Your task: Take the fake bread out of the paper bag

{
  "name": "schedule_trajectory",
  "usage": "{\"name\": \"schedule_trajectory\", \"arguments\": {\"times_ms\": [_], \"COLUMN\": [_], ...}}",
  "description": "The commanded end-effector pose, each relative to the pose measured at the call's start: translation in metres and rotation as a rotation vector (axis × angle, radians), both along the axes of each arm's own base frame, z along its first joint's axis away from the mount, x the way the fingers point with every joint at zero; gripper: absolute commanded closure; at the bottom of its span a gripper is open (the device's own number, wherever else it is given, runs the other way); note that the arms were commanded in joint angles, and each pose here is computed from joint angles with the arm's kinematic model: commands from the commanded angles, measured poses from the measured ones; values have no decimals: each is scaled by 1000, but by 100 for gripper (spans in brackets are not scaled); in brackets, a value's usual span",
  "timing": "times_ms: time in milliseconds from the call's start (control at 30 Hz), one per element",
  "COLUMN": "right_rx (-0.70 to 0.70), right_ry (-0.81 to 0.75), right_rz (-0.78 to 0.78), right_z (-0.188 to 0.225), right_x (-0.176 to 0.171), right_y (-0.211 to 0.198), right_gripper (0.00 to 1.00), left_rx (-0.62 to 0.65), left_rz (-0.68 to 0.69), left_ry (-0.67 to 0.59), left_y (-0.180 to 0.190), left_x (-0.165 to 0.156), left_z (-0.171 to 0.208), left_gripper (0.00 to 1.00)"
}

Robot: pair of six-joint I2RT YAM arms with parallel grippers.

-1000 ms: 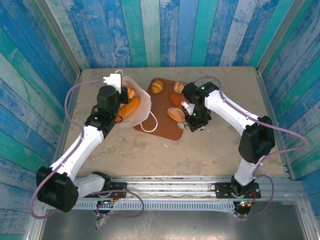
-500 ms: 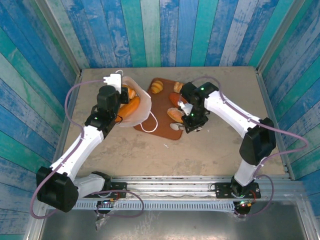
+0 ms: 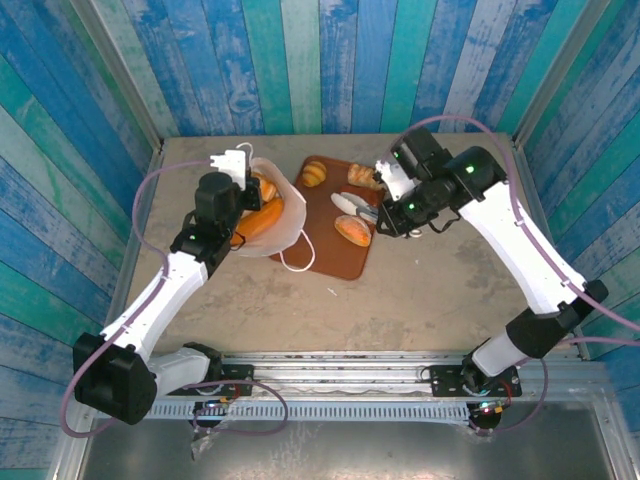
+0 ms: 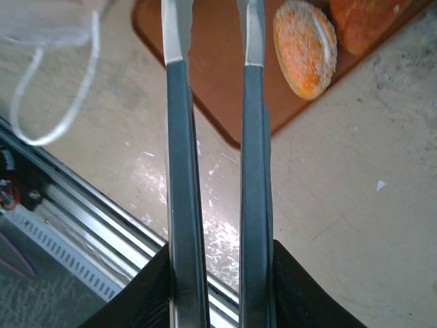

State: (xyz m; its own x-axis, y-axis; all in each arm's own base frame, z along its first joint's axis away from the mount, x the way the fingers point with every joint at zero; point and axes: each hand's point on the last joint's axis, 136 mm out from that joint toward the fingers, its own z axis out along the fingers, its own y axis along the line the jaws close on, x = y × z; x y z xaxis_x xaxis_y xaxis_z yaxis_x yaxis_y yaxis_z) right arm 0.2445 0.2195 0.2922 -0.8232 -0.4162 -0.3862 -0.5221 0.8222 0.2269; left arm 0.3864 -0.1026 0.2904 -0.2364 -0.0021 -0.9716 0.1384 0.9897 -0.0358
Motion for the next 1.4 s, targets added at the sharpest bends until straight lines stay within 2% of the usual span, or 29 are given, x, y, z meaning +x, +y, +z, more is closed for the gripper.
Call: {"name": "schedule_trajectory", "arguments": {"times_ms": [0,200,433,633,933,1200,1367], "right_rx": [56,51,3,-35,-108,-49,24], "right_ry": [-34,-75,-45,13,53,40,83], "right_rz": [8,94,160,162,98,58,59], "right_z": [19,25,-1,-35,-81,-97,-104], "right_x": [-7,-14,-17,-15,3,21,20], "right_y": [13,54,94,113,124,150,168], "right_gripper": [65,64,63,63,61,58,55], "left_rx": [-70,-96,-84,-43,-12,-38,-35], "left_rz": [-27,-58,-89,-105,-84,-112,-109], "left_ry": [-39,-17,23,72,128,99,101], "left_y": [-2,-10,-20,-28,-21,-25,-25], "left_x": [-9,-9,-15,-23,-34,-37,-36], "left_z": [13,6,-7,-20,-40,-33,-34], "left_gripper": [99,99,99,100,100,100,100]}}
